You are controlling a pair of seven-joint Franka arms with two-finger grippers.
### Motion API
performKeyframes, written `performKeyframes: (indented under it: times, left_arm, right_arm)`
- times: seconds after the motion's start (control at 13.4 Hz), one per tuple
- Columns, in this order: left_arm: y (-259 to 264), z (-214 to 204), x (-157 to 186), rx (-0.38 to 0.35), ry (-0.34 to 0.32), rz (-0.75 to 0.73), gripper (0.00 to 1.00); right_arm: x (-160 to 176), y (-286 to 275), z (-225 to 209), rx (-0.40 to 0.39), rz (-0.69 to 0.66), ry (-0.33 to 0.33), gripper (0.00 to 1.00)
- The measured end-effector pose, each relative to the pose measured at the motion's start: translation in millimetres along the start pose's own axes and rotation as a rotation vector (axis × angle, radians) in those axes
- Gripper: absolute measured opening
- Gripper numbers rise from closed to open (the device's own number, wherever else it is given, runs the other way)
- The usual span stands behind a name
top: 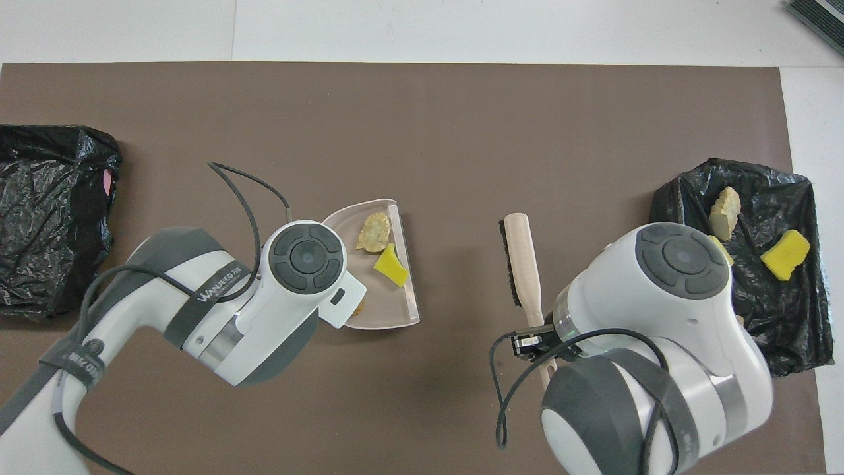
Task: Sweep and dump trash in bin
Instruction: 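Carry the dustpan to the black bag and tip it with the left gripper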
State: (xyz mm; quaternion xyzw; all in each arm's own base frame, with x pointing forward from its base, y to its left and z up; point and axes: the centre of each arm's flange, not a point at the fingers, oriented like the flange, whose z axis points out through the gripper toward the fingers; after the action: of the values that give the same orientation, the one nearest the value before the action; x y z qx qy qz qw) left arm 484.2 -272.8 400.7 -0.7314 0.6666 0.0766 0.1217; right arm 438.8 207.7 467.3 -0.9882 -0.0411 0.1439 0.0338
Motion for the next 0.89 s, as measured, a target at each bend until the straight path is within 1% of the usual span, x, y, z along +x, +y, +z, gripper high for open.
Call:
performKeyframes:
  times: [0.22, 0.37, 0.6, 0.74, 0.89]
  left_arm:
    - [-20, -22, -51, 0.001, 0.037, 0.025, 0.33]
    - [-31, -35, -100, -0.017, 0.046, 0.05, 0.33]
    - [-48, -52, -181, -0.011, 0.078, 0.069, 0.33]
    - [-58, -61, -230, -0.011, 0.093, 0.043, 0.33]
    - [-69, -68, -270, 0.002, 0.104, 0.002, 0.33]
  right_arm:
    - [-6, -7, 3, -0.009, -0.004, 0.003, 0.26]
    - [-12, -27, 15, -0.019, 0.016, 0.016, 0.26]
    - [-29, -65, 34, -0.042, 0.057, 0.02, 0.26]
    - [-38, -81, 40, -0.053, 0.069, 0.02, 0.26]
    - [-47, -96, 50, -0.064, 0.08, 0.014, 0.26]
